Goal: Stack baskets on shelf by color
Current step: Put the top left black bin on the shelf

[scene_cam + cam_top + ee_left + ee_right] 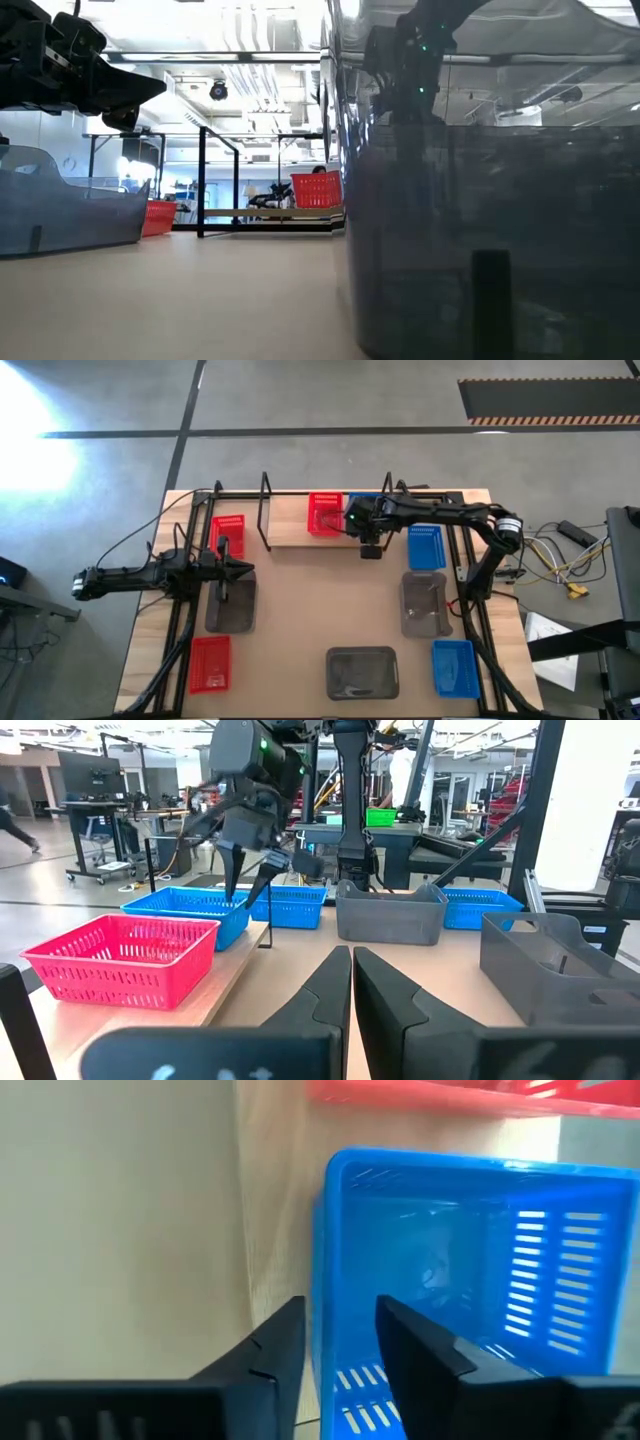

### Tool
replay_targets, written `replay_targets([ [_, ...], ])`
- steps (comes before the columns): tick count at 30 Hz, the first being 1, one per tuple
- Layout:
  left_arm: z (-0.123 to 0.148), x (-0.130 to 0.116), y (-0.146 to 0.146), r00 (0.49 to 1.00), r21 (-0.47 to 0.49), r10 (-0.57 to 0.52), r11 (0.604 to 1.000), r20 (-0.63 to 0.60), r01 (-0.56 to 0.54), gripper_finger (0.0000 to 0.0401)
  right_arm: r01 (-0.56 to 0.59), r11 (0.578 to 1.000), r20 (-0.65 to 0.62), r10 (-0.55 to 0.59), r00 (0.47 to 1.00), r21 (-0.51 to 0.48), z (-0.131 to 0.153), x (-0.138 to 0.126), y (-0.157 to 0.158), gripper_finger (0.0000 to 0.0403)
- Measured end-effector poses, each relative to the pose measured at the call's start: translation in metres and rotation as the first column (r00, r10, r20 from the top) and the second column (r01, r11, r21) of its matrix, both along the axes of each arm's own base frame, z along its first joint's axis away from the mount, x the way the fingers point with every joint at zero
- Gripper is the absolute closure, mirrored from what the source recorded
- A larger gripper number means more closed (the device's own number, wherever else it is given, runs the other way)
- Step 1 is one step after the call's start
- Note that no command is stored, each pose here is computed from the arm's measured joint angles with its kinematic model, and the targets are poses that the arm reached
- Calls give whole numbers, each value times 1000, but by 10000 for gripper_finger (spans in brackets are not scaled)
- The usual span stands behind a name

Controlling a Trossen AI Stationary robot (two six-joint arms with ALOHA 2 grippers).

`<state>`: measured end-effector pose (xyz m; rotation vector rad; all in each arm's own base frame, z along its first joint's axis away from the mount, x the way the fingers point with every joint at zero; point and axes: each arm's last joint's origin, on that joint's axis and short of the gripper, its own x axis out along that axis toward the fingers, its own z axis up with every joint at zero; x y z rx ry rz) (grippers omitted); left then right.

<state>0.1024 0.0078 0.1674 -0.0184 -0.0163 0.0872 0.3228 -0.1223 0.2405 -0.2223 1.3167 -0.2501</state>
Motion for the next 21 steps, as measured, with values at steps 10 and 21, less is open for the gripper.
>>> replay_targets([
  [10, 0, 0, 0, 1000, 0, 0, 1000, 0, 0, 401, 117, 987, 265, -142, 954, 110, 30, 14, 34, 260],
  [21, 0, 0, 0, 1000, 0, 0, 1000, 0, 0, 401, -233, 960, 625, 87, 776, 156, -26, 34, 164, 283],
])
